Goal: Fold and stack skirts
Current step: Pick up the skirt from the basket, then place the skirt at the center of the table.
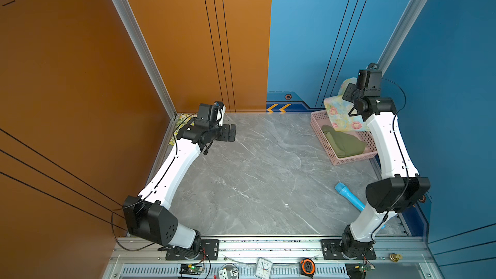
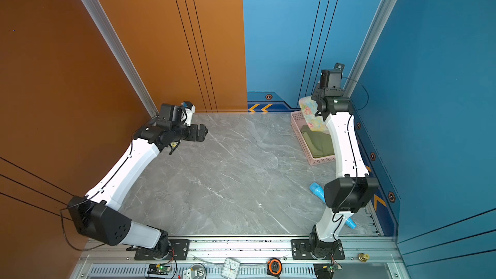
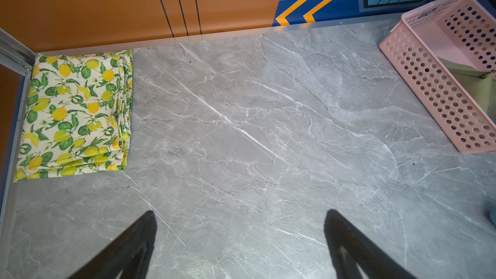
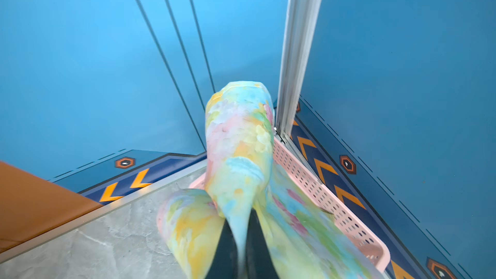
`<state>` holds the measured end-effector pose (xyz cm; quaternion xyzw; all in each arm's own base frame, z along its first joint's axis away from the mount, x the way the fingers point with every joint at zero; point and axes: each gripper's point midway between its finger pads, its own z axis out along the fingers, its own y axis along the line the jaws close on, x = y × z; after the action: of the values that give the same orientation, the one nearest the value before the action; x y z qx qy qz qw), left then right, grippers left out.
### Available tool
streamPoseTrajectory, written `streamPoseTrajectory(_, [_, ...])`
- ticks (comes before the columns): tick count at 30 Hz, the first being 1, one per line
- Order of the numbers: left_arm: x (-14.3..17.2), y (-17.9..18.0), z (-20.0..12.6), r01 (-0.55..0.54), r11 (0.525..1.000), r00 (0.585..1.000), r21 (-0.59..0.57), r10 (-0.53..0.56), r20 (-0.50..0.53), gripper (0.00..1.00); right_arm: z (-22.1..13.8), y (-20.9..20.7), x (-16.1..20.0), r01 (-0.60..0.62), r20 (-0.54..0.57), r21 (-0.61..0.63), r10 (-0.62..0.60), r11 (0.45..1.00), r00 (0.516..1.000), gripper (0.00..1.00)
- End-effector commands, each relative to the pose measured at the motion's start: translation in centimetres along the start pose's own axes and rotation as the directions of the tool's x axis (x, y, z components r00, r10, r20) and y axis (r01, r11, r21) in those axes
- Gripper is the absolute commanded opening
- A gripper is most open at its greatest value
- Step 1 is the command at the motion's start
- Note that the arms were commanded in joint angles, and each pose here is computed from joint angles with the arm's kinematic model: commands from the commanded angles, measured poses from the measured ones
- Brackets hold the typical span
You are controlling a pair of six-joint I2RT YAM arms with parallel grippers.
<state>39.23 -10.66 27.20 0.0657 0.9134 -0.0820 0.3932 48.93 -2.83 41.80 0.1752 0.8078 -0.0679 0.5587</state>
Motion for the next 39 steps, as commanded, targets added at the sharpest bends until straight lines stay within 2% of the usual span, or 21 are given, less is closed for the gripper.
streamPoseTrajectory(1, [1.4, 1.2, -0.9, 0.041, 0.999, 0.999, -0.006, -0.041, 0.007, 0.98, -5.4, 3.0, -2.3, 0.043, 0.096, -0.066, -0.037, 0.997, 0.995, 0.0])
streamPoseTrajectory(6, [3.3, 3.1, -1.4, 0.128, 0.992, 0.991, 0.004, -0.128, 0.033, 0.98, -8.9, 10.7, 1.7, 0.109, 0.053, -0.255, -0.099, 0.961, 0.994, 0.0])
streamPoseTrajectory(9, [4.1, 4.1, -1.7, 0.151, 0.988, 0.987, -0.004, -0.151, 0.047, 0.98, -10.4, 14.0, 4.4, 0.115, 0.004, -0.357, -0.122, 0.927, 0.993, 0.0])
streamPoseTrajectory(12, [4.5, 4.6, -2.0, 0.152, 0.988, 0.986, -0.017, -0.151, 0.066, 0.98, -10.4, 14.7, 7.0, 0.085, -0.056, -0.415, -0.119, 0.906, 0.991, 0.0])
streamPoseTrajectory(14, [5.0, 4.7, -1.8, 0.158, 0.987, 0.985, -0.019, -0.156, 0.069, 0.98, -9.2, 14.0, 10.9, 0.073, -0.129, -0.426, -0.141, 0.902, 0.982, 0.03])
streamPoseTrajectory(17, [5.7, 4.6, -1.2, 0.163, 0.986, 0.985, -0.012, -0.163, 0.054, 0.98, -6.3, 11.4, 17.9, -0.002, -0.297, -0.384, -0.122, 0.923, 0.947, 0.62])
streamPoseTrajectory(18, [5.8, 4.4, -1.1, 0.162, 0.987, 0.986, -0.006, -0.162, 0.048, 0.98, -5.5, 10.3, 20.2, -0.021, -0.355, -0.356, -0.115, 0.934, 0.928, 0.74])
streamPoseTrajectory(20, [5.8, 4.2, -1.0, 0.158, 0.988, 0.987, -0.001, -0.157, 0.045, 0.98, -5.3, 9.0, 23.2, -0.015, -0.412, -0.326, -0.128, 0.945, 0.902, 0.81])
streamPoseTrajectory(24, [6.1, 4.1, -0.7, 0.159, 0.987, 0.987, -0.004, -0.158, 0.034, 0.98, -7.1, 9.1, 25.7, 0.099, -0.417, -0.336, -0.242, 0.937, 0.876, 0.8])
streamPoseTrajectory(27, [6.3, 4.2, -0.2, 0.166, 0.986, 0.986, -0.006, -0.166, 0.019, 0.98, -8.5, 10.9, 27.6, 0.188, -0.418, -0.38, -0.349, 0.906, 0.839, 0.77])
streamPoseTrajectory(32, [6.6, 4.7, 0.1, 0.174, 0.984, 0.985, -0.027, -0.174, 0.01, 0.98, -10.7, 15.0, 31.3, 0.376, -0.38, -0.461, -0.562, 0.804, 0.735, 0.76])
streamPoseTrajectory(36, [6.8, 5.3, 0.2, 0.173, 0.983, 0.985, -0.061, -0.173, 0.005, 0.98, -12.4, 17.7, 34.5, 0.442, -0.359, -0.531, -0.664, 0.723, 0.656, 0.74])
streamPoseTrajectory(39, [7.1, 5.9, 0.4, 0.178, 0.981, 0.984, -0.082, -0.179, -0.01, 0.98, -13.7, 18.1, 37.2, 0.467, -0.371, -0.572, -0.72, 0.675, 0.586, 0.69])
